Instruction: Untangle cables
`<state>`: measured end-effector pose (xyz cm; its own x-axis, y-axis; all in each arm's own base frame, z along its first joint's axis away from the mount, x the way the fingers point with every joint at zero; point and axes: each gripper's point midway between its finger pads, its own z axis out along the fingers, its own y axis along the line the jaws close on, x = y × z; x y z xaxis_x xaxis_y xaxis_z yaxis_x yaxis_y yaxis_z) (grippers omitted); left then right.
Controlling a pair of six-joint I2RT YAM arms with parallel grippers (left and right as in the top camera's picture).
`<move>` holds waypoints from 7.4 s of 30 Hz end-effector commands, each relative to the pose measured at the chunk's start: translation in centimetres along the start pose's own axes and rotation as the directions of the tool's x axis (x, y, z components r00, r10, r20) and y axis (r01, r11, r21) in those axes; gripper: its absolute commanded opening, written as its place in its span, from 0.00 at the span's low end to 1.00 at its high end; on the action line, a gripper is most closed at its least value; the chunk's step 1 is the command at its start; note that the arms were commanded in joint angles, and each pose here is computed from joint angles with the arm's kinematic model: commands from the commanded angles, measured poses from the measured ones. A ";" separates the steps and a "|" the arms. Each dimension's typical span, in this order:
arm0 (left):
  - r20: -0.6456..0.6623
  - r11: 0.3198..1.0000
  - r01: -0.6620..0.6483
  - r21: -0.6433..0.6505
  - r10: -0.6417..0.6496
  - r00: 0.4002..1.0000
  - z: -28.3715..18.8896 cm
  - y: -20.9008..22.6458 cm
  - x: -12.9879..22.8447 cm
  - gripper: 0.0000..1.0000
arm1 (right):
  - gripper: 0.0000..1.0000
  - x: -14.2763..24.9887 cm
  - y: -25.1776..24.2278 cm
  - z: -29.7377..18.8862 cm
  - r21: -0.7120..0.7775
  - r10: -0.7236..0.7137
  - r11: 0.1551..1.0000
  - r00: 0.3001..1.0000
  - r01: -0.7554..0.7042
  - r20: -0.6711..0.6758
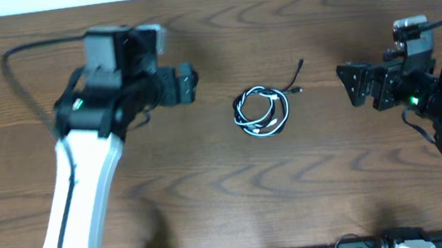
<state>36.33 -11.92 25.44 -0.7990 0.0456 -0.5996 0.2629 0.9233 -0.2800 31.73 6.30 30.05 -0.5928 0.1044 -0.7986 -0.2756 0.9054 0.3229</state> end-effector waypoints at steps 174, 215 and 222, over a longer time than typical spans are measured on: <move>-0.541 0.961 0.211 -0.178 -0.274 0.795 19.1 2.0 14.8 0.51 | 0.55 9.4 -3.7 11.1 0.204 0.296 0.953 0.835 -0.225 -0.463; -0.135 0.934 0.235 0.270 -0.204 0.969 3.2 -8.1 1.4 0.07 | 0.51 4.0 11.4 13.4 -0.475 -0.041 0.874 0.958 -0.104 -0.285; -0.192 0.890 0.268 0.369 -0.209 0.959 2.4 -10.0 1.8 0.07 | 0.22 8.7 7.8 18.1 -0.107 0.101 0.982 0.911 -0.156 -0.401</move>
<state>34.45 -21.14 23.71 -0.9174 -0.0726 -0.3913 0.2076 0.7516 -0.6261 36.10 24.14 20.54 -0.8024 -0.0953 -0.5892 -0.4960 0.6556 0.5694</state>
